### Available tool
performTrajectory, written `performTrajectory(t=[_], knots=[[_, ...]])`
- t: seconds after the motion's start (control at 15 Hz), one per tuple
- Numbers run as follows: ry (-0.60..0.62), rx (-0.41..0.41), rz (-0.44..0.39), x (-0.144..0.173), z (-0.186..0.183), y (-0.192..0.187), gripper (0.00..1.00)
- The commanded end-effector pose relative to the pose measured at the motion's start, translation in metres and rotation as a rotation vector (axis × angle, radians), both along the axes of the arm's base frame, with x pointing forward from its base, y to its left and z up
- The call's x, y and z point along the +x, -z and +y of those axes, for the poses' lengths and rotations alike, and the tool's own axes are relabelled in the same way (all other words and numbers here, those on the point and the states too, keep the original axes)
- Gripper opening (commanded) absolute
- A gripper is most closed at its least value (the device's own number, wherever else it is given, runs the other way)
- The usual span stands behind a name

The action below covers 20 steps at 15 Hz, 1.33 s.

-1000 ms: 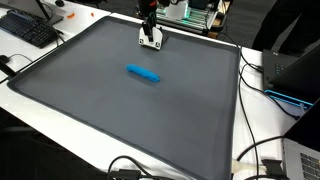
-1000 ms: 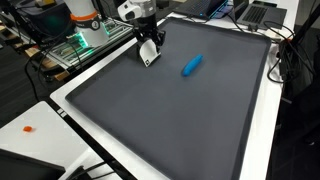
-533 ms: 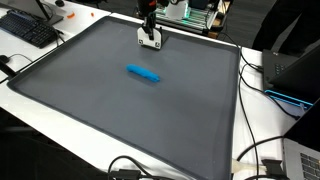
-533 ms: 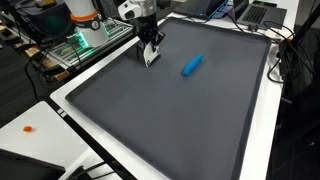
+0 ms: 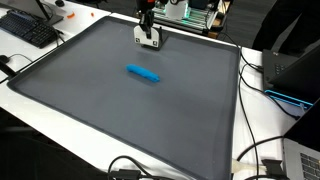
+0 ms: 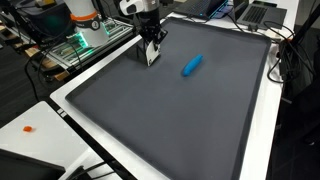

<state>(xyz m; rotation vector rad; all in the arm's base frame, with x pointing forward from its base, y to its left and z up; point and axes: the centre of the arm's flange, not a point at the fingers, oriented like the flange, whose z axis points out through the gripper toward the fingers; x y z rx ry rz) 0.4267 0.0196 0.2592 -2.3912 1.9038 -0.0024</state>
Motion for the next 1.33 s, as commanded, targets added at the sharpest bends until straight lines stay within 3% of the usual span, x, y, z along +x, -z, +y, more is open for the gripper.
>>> performTrajectory(t=[0.0, 0.4, 0.73, 1.27], knots=[[-0.110, -0.016, -0.017, 0.006, 0.009, -0.034, 0.01], [-0.441, 0.019, -0.071, 0.040, 0.056, -0.060, 0.01], [-0.726, 0.010, -0.071, 0.074, 0.091, -0.058, 0.01], [-0.953, -0.003, -0.032, 0.123, 0.104, -0.036, 0.01]])
